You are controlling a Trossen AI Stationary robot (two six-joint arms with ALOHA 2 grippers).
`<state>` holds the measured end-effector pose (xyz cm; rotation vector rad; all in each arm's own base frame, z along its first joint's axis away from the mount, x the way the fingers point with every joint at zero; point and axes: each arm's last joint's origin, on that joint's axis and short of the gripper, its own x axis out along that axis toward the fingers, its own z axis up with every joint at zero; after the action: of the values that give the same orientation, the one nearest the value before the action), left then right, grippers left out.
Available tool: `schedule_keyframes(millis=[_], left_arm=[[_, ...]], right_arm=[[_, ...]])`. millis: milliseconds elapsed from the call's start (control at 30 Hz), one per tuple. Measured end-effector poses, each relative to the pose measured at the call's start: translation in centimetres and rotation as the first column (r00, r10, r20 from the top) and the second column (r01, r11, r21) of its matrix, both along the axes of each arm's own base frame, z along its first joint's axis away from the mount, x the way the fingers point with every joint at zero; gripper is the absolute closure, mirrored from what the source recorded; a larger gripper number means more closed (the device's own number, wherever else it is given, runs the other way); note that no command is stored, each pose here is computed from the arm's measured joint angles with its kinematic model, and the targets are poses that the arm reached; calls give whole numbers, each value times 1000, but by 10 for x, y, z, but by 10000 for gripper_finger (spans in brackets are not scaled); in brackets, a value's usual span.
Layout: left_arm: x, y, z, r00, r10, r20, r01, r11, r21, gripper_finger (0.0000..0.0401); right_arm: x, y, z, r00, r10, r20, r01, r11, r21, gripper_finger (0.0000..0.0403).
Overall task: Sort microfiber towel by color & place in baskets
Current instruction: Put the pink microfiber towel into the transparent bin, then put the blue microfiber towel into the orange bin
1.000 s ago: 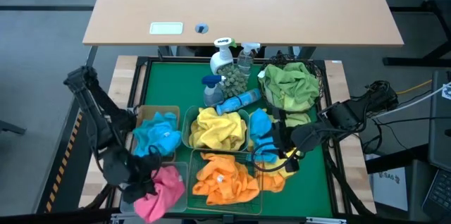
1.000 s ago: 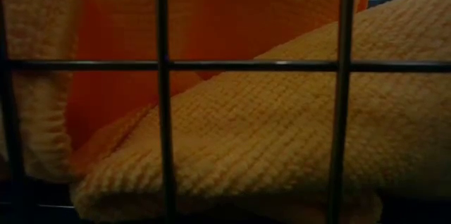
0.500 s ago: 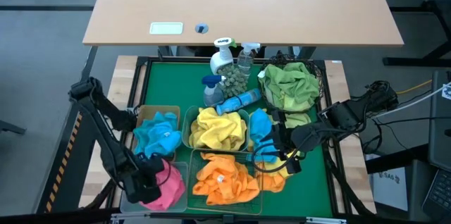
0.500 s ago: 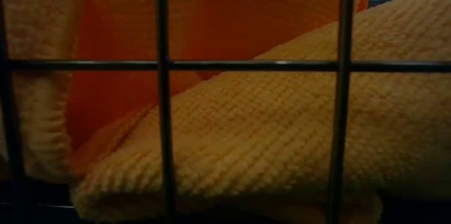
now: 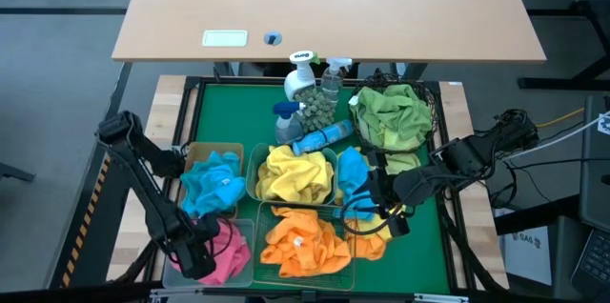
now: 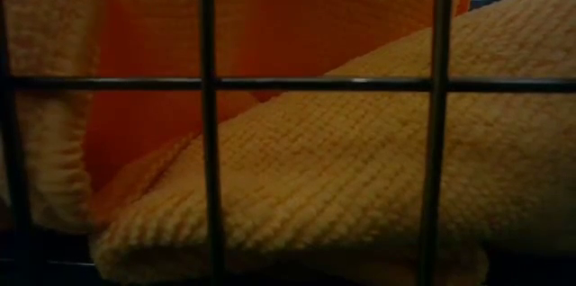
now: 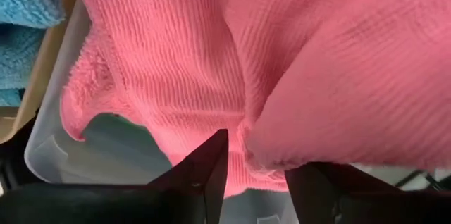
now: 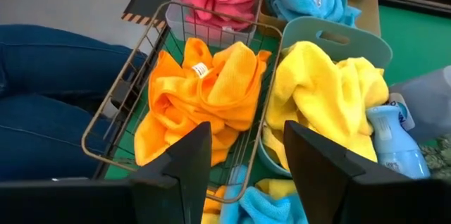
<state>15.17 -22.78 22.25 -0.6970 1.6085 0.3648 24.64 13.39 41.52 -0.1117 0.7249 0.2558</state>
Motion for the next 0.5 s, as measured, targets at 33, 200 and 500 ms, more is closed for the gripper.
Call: schedule_keyframes(millis=[33,200,500], left_arm=[[0,1,2,1000,-1,5,1,1000,-7,274],[-5,5,14,1000,12,0,-12,997,-72,273],[-18,17,44,999,20,-39,-29,971,-236,273]], right_arm=[[0,0,0,1000,0,-6,0,1000,-3,224],[-2,-1,-3,999,-4,-36,4,1000,-17,224],[-10,-4,-10,984,-74,-163,79,997,23,224]])
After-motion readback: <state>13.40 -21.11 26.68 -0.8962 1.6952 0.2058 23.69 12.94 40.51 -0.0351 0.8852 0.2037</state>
